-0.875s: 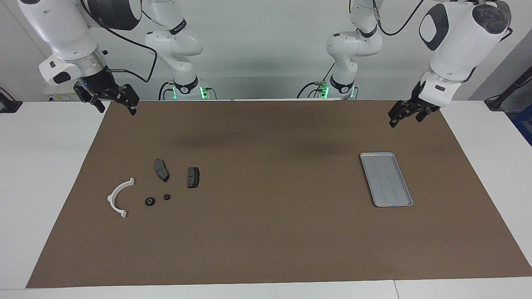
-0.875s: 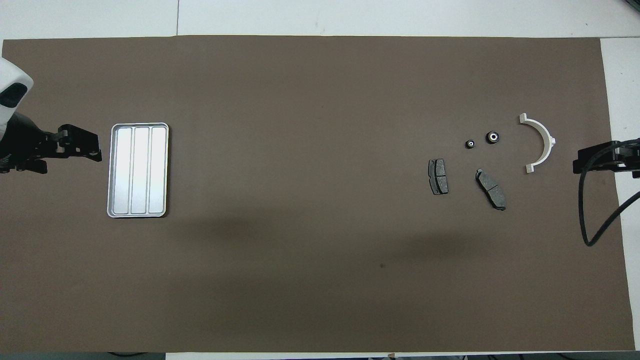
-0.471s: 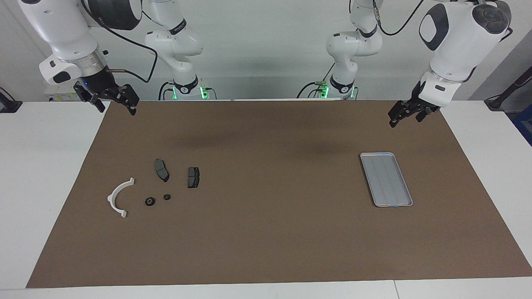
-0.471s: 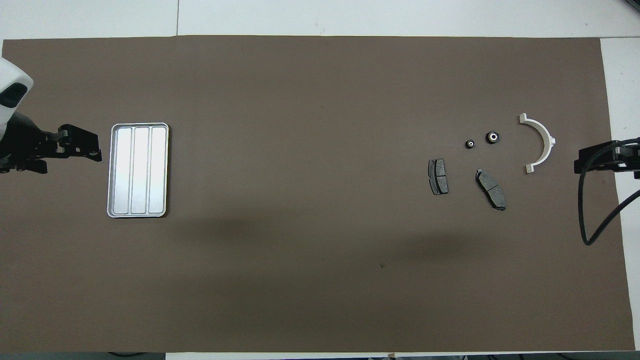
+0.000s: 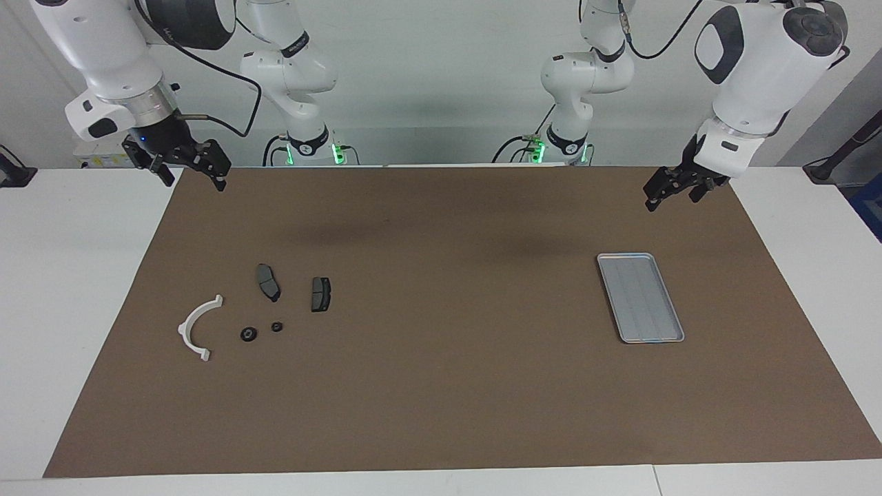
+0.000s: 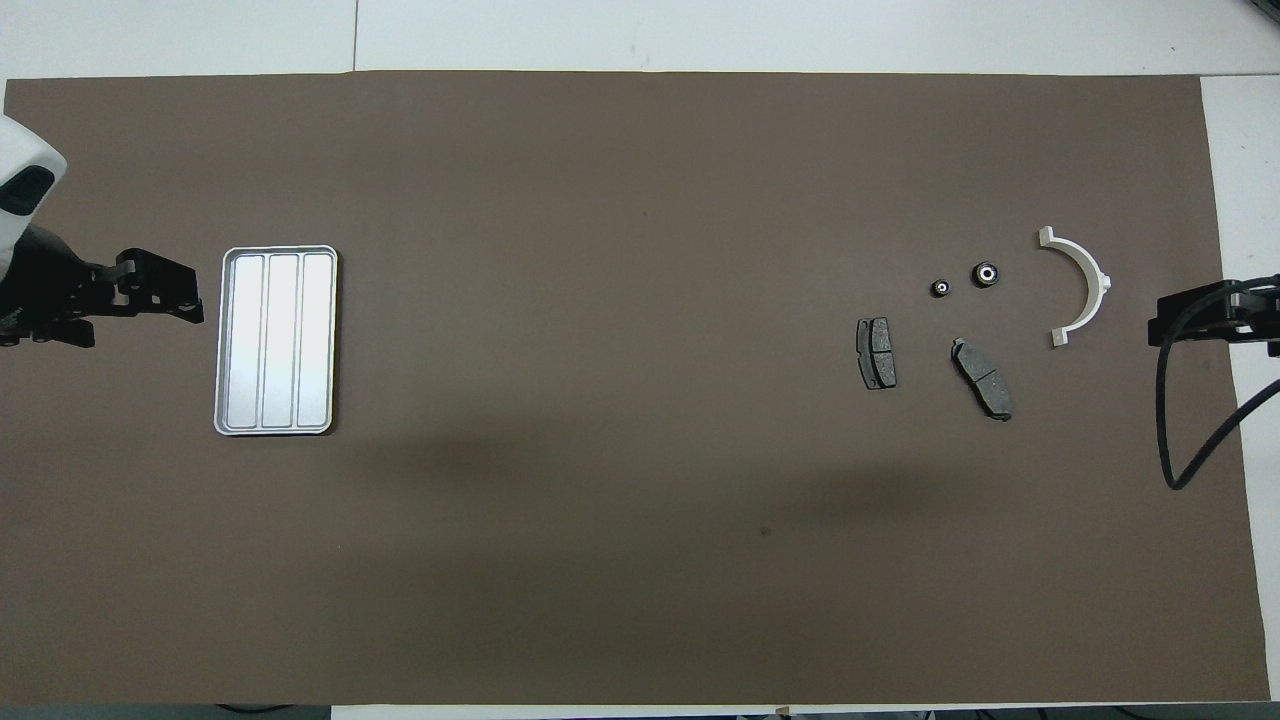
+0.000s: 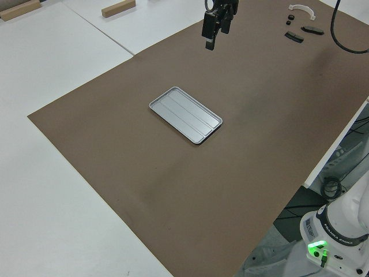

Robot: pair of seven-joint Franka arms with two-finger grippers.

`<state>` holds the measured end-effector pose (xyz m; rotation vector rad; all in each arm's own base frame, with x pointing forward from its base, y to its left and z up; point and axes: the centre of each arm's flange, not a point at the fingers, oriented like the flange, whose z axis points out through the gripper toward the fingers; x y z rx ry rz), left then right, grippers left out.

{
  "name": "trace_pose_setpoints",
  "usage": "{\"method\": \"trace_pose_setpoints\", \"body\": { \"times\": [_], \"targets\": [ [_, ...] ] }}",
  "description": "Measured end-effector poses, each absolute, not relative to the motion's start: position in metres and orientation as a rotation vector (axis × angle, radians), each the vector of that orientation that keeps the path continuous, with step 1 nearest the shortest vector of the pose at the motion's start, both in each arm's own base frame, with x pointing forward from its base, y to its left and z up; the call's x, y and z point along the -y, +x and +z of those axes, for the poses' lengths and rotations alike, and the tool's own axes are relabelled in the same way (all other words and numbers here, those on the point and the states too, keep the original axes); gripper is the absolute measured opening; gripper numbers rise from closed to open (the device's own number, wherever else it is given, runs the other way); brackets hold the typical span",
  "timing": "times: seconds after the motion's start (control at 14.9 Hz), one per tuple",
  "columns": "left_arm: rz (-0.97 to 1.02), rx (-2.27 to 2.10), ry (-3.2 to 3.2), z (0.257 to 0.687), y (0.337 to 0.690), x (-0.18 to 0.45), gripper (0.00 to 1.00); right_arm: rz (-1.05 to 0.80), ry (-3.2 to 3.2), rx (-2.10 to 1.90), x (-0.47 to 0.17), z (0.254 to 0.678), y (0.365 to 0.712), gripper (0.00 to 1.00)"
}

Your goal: Pick bearing gear from pile to tray

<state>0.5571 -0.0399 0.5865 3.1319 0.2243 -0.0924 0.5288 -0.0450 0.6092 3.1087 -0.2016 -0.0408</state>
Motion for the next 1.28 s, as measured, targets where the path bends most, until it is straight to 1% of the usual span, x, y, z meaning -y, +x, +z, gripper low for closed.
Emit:
{"method": "trace_pose_setpoints", "body": {
  "times": [0.13,0.27,0.34,0.4,0.54,0.74,0.81,1.08,1.28],
  "targets": [
    [-0.092,-0.224,3.132,0.587,0.557,0.04,1.0,-0.004,3.108,0.2,0.045,0.601,0.538,1.0],
    [-0.092,-0.224,3.132,0.587,0.557,0.04,1.0,0.021,3.107,0.197,0.046,0.58,0.556,1.0],
    [-0.092,-0.224,3.132,0.587,0.557,0.04,1.0,0.027,3.106,0.196,0.046,0.565,0.566,1.0],
    [-0.092,-0.224,3.132,0.587,0.557,0.04,1.0,0.031,3.105,0.195,0.047,0.55,0.577,0.98],
    [-0.092,-0.224,3.132,0.587,0.557,0.04,1.0,0.04,3.102,0.186,0.049,0.518,0.597,1.0],
    [-0.092,-0.224,3.132,0.587,0.557,0.04,1.0,0.049,3.1,0.154,0.055,0.468,0.623,1.0],
    [-0.092,-0.224,3.132,0.587,0.557,0.04,1.0,0.046,3.099,0.151,0.058,0.454,0.629,0.91],
    [-0.092,-0.224,3.132,0.587,0.557,0.04,1.0,0.05,3.097,0.139,0.069,0.408,0.646,0.9],
    [-0.092,-0.224,3.132,0.587,0.557,0.04,1.0,0.053,3.095,0.135,0.074,0.384,0.653,0.9]
  ]
}}
